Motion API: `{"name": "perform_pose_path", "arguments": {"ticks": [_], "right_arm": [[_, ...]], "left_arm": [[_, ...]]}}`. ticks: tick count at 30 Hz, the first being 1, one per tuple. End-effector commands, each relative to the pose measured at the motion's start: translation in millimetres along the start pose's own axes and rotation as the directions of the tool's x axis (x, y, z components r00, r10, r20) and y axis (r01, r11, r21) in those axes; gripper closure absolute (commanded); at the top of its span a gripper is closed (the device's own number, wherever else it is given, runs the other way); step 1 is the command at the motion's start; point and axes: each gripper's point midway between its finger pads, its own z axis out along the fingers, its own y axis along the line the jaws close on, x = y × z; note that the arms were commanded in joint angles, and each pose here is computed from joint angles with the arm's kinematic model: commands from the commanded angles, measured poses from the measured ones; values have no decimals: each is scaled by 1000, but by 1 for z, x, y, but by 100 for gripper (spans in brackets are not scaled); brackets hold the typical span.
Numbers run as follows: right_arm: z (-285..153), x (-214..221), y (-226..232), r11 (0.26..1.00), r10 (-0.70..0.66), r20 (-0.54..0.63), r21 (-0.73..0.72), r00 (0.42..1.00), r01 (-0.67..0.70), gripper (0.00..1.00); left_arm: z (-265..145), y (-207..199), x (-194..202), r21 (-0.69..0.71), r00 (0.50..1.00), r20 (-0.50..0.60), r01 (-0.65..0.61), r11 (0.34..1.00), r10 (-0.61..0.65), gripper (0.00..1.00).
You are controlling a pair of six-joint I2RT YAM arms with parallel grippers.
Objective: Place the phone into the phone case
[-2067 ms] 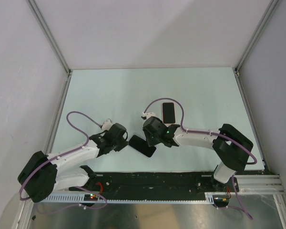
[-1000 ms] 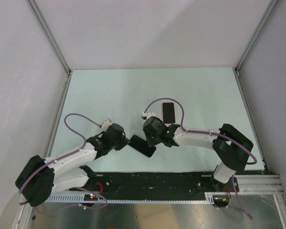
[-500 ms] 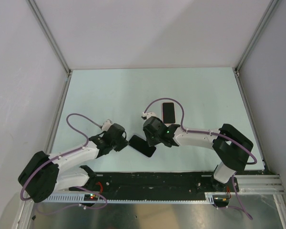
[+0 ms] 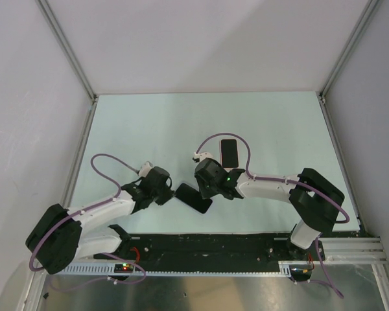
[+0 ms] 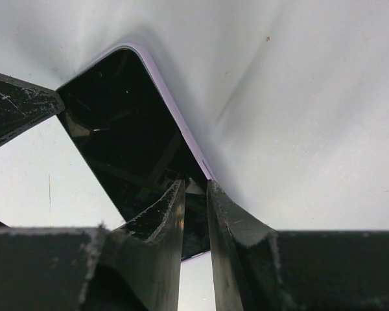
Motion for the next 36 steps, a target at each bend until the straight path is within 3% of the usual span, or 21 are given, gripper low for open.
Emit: {"name": "perform_pose_path", "arguments": {"ticks": [1, 36], "right_arm": [[-7, -23, 7, 1000, 17, 63, -12, 998, -16, 75], [-2, -16, 13, 1000, 9, 46, -23, 999, -8, 75]], "left_arm": [[11, 3, 2, -15, 1000, -2, -2, 1000, 2, 99], [41, 73, 37, -233, 999, -31, -28, 972, 22, 100]]}}
